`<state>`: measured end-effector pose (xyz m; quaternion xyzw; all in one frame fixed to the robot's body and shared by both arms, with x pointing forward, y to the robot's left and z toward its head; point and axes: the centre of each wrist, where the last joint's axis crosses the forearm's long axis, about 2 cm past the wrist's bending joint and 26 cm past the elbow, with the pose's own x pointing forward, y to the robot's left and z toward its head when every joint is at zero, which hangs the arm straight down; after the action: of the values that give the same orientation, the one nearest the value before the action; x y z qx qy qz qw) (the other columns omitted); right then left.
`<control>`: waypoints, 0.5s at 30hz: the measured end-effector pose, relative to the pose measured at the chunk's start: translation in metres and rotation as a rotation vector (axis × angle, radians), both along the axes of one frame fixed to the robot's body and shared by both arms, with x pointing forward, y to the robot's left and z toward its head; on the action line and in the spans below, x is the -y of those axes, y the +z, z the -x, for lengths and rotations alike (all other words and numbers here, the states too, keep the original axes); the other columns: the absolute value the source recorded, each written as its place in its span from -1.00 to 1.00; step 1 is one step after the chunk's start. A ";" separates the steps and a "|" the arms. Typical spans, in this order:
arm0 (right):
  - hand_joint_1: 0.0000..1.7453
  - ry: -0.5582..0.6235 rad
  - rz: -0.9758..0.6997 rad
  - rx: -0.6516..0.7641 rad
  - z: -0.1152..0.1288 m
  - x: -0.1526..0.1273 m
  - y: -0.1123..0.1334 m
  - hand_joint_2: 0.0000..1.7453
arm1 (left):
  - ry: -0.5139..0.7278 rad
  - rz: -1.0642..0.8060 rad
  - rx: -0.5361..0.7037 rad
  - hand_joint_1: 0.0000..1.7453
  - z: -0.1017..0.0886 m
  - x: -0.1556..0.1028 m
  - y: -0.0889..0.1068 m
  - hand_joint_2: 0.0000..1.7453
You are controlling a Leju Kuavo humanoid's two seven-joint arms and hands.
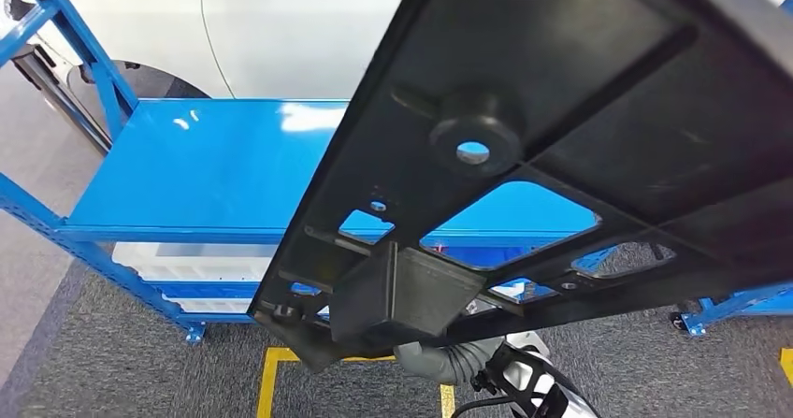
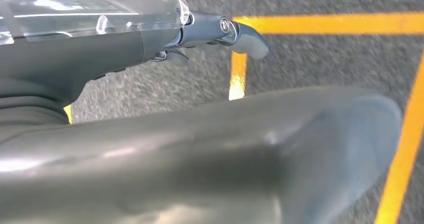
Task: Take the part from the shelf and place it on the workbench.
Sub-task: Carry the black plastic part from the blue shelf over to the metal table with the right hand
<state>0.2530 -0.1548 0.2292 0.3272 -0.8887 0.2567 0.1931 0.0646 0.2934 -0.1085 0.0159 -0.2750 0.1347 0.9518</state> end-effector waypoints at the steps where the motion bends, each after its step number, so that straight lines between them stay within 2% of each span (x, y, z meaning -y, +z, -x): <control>1: 1.00 0.006 0.002 -0.002 0.000 0.001 0.000 1.00 | 0.008 -0.003 0.000 -1.00 0.000 -0.001 0.000 -1.00; 15: 1.00 0.042 -0.009 -0.042 -0.006 0.007 -0.003 1.00 | 0.087 -0.015 0.010 -1.00 0.005 -0.008 -0.001 -1.00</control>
<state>0.2586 -0.1620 0.2260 0.3519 -0.8785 0.2498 0.2050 0.0595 0.3016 -0.1092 0.0342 -0.2798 0.1741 0.9435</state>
